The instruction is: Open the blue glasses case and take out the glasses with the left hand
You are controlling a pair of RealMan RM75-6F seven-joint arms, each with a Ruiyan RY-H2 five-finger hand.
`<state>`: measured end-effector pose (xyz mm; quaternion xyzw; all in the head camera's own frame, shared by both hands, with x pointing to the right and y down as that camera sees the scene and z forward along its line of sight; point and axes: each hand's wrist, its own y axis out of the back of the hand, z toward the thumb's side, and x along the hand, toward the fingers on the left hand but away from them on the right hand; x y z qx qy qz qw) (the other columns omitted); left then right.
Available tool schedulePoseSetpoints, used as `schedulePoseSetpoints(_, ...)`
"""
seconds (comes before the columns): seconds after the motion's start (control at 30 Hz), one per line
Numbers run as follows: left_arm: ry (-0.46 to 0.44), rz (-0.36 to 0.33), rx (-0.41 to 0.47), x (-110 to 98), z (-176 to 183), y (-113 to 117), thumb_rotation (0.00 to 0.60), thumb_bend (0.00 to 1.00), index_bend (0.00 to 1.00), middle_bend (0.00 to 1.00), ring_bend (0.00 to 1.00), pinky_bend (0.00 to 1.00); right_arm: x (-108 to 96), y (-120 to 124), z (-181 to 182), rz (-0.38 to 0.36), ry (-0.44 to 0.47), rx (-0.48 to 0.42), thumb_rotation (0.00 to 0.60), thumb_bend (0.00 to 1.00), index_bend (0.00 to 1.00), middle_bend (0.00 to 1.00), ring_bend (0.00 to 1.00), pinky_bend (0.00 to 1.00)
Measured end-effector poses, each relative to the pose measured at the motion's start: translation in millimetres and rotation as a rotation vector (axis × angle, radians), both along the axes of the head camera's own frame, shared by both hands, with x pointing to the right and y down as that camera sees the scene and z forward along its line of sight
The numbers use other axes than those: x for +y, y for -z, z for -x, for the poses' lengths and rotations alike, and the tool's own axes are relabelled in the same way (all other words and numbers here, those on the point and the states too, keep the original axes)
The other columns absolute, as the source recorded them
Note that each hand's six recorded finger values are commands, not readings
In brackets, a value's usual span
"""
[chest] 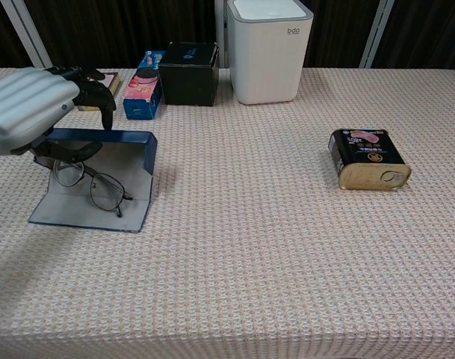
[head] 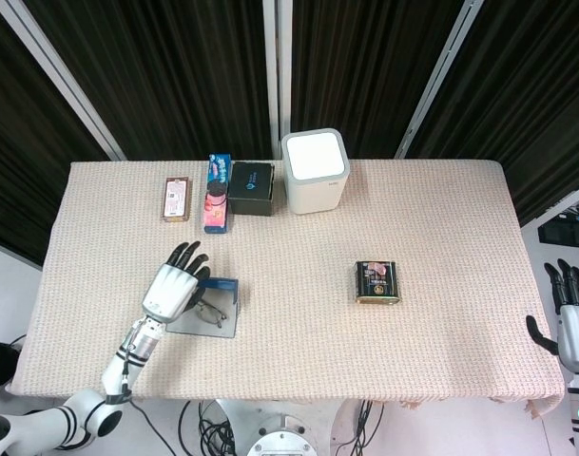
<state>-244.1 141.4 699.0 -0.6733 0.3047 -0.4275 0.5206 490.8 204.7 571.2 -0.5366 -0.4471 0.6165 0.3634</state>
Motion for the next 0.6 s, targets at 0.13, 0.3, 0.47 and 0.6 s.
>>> schedulePoseSetpoints(0.13, 0.016, -0.033, 0.006, -2.3, 1.1, 2.9, 0.600, 0.41, 0.58, 0.28, 0.10, 0.16, 0.3, -0.6, -0.5, 0.002, -0.001, 0.000, 0.600, 0.28, 0.00, 0.00, 0.00, 0.00)
schedulePoseSetpoints(0.3, 0.006, -0.055, -0.020, -2.0, 3.4, 0.2, 0.600, 0.41, 0.58, 0.28, 0.10, 0.16, 0.5, -1.5, -0.6, 0.007, -0.002, 0.000, 0.600, 0.28, 0.00, 0.00, 0.00, 0.00)
schedulePoseSetpoints(0.47, -0.023, -0.086, -0.040, -0.9, 1.9, -0.9, 0.600, 0.41, 0.58, 0.28, 0.10, 0.15, 0.7, -1.3, -0.7, 0.008, -0.003, 0.001, 0.600, 0.28, 0.00, 0.00, 0.00, 0.00)
schedulePoseSetpoints(0.6, -0.027, -0.088, -0.046, -0.6, 2.4, -3.2, 0.600, 0.41, 0.58, 0.28, 0.10, 0.15, 0.6, -1.1, -1.3, 0.007, -0.004, 0.001, 0.600, 0.28, 0.00, 0.00, 0.00, 0.00)
